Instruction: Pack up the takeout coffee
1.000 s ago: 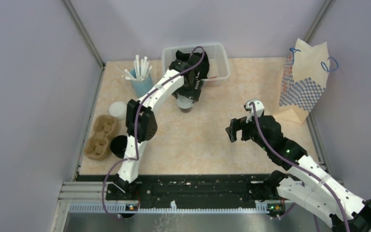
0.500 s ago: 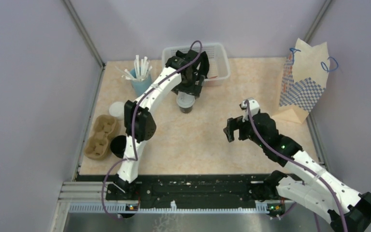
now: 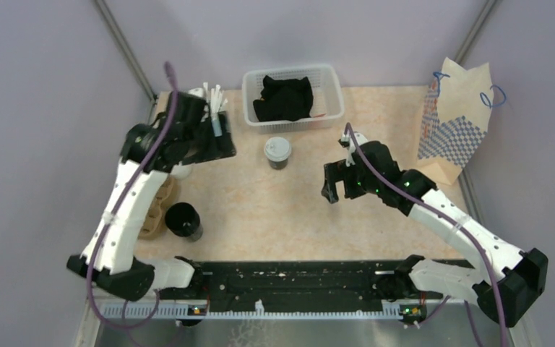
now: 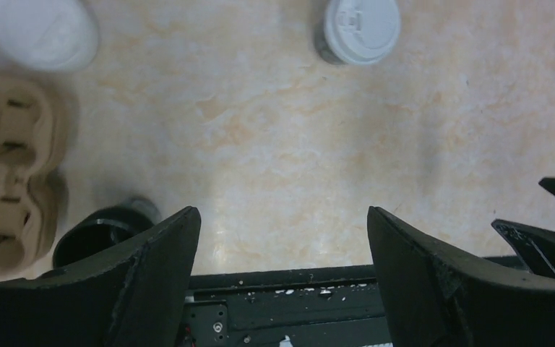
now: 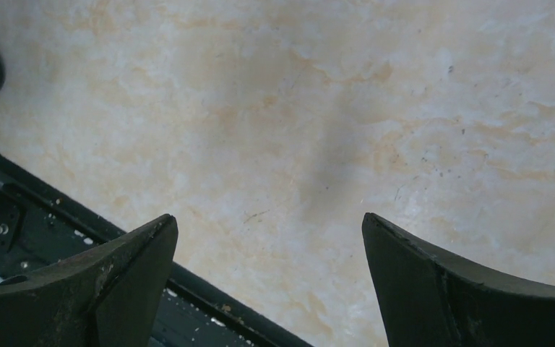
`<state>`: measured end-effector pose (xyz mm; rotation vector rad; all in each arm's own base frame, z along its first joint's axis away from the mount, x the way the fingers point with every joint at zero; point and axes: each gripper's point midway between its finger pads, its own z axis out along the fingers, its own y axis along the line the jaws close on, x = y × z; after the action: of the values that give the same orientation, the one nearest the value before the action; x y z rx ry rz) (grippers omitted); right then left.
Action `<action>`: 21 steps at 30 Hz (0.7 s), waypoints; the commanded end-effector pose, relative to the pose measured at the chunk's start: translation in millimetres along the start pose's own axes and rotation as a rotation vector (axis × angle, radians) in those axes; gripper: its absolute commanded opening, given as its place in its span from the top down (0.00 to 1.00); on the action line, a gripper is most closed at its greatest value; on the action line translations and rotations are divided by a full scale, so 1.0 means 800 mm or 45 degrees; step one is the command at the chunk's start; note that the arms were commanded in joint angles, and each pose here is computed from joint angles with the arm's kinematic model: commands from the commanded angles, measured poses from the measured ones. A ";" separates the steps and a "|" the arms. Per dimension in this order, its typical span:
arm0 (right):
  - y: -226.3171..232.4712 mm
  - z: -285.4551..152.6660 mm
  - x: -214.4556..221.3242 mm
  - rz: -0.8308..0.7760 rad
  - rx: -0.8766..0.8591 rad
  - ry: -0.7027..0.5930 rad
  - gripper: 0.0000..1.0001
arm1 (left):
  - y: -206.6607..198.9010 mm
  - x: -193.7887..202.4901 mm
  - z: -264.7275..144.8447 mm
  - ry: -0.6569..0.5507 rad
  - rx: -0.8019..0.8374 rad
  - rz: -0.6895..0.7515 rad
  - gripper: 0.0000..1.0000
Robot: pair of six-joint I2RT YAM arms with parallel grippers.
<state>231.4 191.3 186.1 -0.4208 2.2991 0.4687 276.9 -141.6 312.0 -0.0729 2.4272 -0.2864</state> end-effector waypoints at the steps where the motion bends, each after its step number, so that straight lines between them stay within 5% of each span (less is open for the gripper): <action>1: 0.024 -0.020 0.000 0.052 -0.118 0.063 0.01 | 0.073 0.047 -0.027 0.092 -0.219 -0.209 0.12; 5: 0.042 -0.026 0.005 0.099 -0.218 0.078 0.01 | 0.096 0.086 -0.038 0.138 -0.217 -0.383 0.33; 10: 0.041 -0.023 0.018 0.096 -0.223 0.124 0.01 | 0.133 0.154 -0.003 0.322 -0.395 -0.477 0.40; 21: 0.039 -0.017 0.033 0.072 -0.234 0.152 0.01 | 0.173 0.167 0.046 0.357 -0.420 -0.485 0.54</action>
<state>193.3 208.7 178.6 -0.4810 2.4226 0.6835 180.8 -30.3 168.9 -0.7316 2.7609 0.0098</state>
